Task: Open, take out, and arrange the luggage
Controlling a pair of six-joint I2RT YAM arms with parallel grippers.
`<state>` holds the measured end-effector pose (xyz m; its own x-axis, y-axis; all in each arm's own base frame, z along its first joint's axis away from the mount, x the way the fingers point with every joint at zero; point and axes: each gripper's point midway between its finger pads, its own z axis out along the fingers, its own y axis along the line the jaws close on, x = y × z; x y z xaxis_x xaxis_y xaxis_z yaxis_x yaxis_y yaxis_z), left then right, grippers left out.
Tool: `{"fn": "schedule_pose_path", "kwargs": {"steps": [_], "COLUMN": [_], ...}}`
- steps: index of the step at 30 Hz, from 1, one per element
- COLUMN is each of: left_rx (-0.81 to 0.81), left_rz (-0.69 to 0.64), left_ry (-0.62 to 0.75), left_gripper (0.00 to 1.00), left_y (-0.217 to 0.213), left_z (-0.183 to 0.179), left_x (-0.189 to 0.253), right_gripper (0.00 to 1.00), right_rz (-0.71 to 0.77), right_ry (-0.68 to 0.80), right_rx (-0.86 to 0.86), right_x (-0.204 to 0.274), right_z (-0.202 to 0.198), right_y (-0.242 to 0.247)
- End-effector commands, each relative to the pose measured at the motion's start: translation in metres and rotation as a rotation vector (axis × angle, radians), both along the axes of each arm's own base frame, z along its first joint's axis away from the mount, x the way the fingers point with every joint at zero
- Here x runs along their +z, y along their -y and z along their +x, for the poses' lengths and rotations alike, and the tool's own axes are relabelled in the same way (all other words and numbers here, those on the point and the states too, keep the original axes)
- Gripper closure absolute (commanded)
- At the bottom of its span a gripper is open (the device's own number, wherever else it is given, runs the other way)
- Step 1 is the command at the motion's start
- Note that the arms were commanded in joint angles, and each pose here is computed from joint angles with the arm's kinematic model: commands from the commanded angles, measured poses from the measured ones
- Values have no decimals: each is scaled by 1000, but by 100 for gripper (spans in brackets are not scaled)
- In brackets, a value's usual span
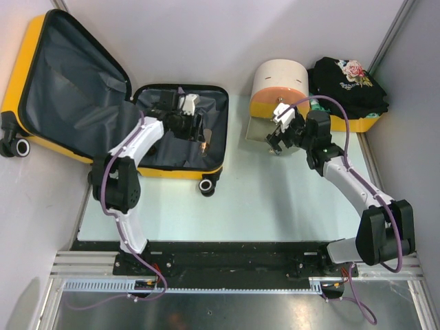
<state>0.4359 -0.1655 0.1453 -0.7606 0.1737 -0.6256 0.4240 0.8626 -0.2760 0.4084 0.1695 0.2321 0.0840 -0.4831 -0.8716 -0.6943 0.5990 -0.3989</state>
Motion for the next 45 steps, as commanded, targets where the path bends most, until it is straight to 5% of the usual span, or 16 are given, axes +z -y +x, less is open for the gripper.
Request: {"fn": "schedule_pose_path", "kwargs": {"steps": [1, 7, 24, 41, 44, 45], "left_rx": [-40, -92, 86, 83, 76, 64], "left_rz": [-30, -4, 143, 97, 45, 15], "left_ry": [12, -19, -12, -172, -186, -179], "left_gripper": [28, 29, 40, 49, 66, 78], "left_y": [39, 65, 36, 44, 48, 52], "left_z": [8, 16, 69, 46, 45, 46], "left_x": [3, -24, -69, -120, -113, -105], "right_gripper": [0, 0, 3, 5, 5, 5], "right_rz": [159, 241, 341, 457, 478, 489], "right_ry": [-30, -155, -229, -336, -354, -358], "right_rx": [-67, -102, -227, -212, -202, -194], "right_x": [29, 22, 21, 16, 17, 18], "right_z": [2, -4, 26, 43, 45, 45], "right_y": [3, 0, 10, -10, -14, -16]}}
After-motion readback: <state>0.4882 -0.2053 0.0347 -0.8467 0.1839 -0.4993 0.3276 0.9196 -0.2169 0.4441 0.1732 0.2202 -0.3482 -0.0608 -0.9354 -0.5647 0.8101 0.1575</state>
